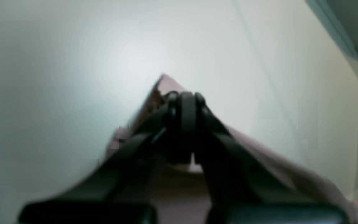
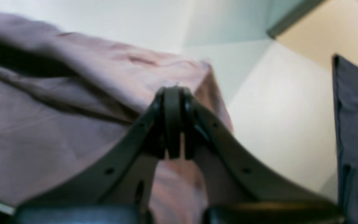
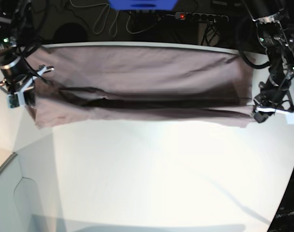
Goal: Layout the t-shirt on the table in an organized manner, then fold the t-shirt properly
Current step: 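Drag the shirt edge with both grippers back toward the collar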
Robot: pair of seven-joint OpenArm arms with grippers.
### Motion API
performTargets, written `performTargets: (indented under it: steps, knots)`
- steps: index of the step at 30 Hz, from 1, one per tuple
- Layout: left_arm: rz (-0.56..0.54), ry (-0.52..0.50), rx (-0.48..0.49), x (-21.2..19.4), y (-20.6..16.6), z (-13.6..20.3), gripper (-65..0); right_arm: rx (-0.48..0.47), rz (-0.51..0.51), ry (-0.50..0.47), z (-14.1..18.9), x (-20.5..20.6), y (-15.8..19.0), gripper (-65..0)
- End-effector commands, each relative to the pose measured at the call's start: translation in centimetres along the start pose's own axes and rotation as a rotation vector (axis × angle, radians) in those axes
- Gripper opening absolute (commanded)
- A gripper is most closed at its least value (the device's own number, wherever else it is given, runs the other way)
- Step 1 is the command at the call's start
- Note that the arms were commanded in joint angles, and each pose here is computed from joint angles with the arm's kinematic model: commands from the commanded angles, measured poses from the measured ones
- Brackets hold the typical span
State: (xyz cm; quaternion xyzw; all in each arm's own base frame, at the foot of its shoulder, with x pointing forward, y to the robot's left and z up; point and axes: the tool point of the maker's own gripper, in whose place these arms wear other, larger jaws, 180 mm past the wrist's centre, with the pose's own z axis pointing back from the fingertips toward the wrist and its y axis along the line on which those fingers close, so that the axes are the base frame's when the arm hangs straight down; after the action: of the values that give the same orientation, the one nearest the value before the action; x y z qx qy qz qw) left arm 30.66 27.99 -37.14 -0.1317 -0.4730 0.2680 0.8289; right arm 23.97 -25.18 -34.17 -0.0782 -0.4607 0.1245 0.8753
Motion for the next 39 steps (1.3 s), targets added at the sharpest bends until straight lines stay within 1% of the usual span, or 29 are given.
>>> performTargets:
  steps: [1,3,6,8,10,16,17,21,24,32,39]
  knots:
    - [-0.016,-0.031,-0.017,1.1,-0.4,0.2,-64.9,0.003,-0.004,-0.039,0.5,0.7,-0.3,-65.0]
    - [-0.015,-0.026,-0.015,0.9,-0.3,0.3,-64.9,0.022,0.003,-0.015,0.8,-0.2,0.1,-65.0]
    - [-0.016,-0.006,0.000,-0.1,0.4,0.7,-64.9,0.079,0.025,0.008,1.2,-1.1,1.2,-65.0]
    - [-0.015,0.007,0.008,-0.7,0.7,0.9,-64.9,0.087,0.027,0.029,1.6,-2.0,1.2,-65.0]
    - [-0.014,0.020,0.017,-1.2,1.2,1.2,-64.9,0.077,0.004,0.034,1.8,-2.4,1.2,-65.0]
    - [-0.017,0.056,0.042,-2.8,2.3,2.0,-64.9,-0.026,-0.071,0.053,3.1,-3.6,-0.9,-65.0]
    - [-0.022,0.060,0.036,-3.0,2.3,2.1,-64.9,-0.041,-0.082,0.057,3.3,-3.9,-1.2,-65.0]
    - [-0.090,0.076,-0.053,-3.6,0.9,2.3,-64.9,-0.062,-0.113,0.084,4.1,-5.1,-1.3,-65.0]
    - [-0.110,0.089,-0.069,-3.9,0.7,2.3,-64.9,-0.030,-0.108,0.105,4.4,-5.8,-0.2,-65.0]
    - [-0.114,0.084,-0.066,-3.8,0.9,2.3,-64.9,0.066,-0.073,0.122,5.3,-5.8,3.4,-65.0]
    - [-0.098,0.114,-0.042,-4.5,2.5,2.0,-64.9,0.069,-0.079,0.140,5.8,-6.4,3.7,-65.0]
